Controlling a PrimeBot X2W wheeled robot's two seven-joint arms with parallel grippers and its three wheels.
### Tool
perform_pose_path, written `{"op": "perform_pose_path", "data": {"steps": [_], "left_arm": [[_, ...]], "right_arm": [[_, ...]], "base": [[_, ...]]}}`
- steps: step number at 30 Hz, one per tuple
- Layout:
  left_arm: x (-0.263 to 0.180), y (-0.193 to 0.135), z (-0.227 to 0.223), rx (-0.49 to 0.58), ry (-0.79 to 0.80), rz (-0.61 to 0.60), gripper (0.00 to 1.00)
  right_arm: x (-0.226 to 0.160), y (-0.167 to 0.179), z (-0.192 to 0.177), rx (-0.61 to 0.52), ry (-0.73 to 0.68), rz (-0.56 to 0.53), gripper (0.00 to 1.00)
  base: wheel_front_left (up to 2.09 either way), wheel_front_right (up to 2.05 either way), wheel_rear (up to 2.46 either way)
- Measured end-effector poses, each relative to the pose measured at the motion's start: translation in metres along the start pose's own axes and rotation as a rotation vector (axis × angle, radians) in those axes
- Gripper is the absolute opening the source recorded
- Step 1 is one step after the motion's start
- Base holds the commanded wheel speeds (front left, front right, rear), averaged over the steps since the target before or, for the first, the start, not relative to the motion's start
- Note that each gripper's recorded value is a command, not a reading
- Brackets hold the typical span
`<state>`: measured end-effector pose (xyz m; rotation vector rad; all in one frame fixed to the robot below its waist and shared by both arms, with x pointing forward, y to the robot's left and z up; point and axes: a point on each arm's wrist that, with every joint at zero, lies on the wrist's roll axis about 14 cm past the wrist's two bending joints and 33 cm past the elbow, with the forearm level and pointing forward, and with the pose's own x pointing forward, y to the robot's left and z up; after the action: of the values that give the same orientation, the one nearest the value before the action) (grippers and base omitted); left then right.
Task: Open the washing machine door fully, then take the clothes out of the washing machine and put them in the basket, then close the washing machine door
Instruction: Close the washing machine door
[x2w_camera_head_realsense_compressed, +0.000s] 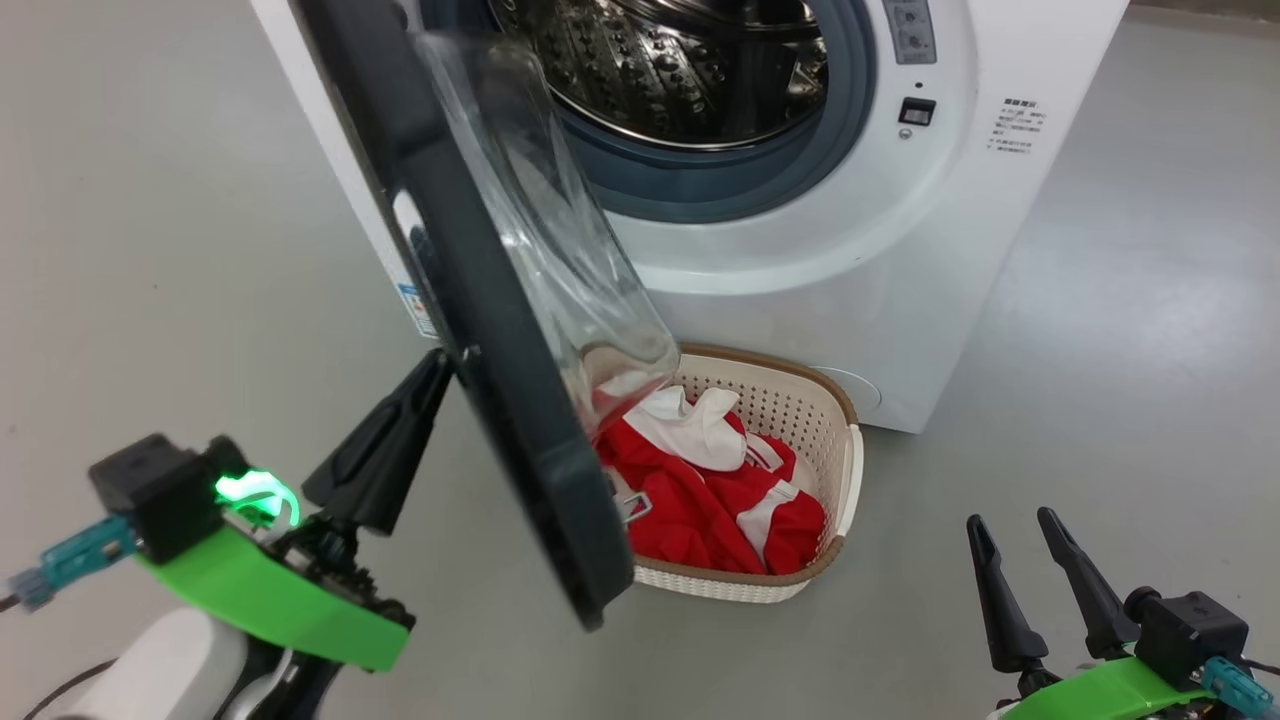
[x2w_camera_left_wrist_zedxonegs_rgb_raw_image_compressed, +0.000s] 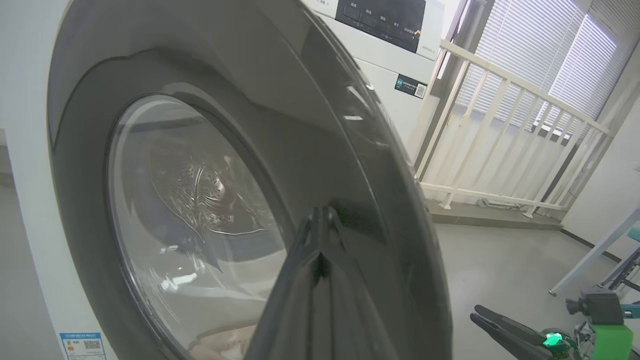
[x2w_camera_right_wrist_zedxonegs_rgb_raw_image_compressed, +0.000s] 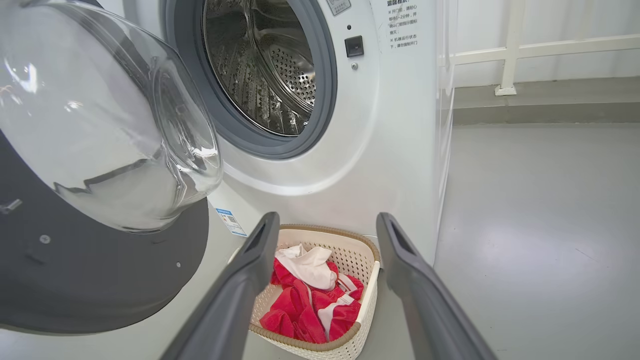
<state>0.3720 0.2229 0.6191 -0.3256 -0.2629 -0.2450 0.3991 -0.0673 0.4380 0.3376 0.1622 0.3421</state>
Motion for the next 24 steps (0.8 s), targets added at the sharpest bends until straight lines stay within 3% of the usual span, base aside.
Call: {"op": "perform_pose_path", "data": {"steps": [24], "left_arm": [[0.109,-0.034,-0.045,-0.002,0.083,-0.180,0.00]], "right_arm": [[0.011,-0.045,0.005,0.024,-0.037,-0.125,1.00]], "base": [[0.00,0.00,0.00]]}}
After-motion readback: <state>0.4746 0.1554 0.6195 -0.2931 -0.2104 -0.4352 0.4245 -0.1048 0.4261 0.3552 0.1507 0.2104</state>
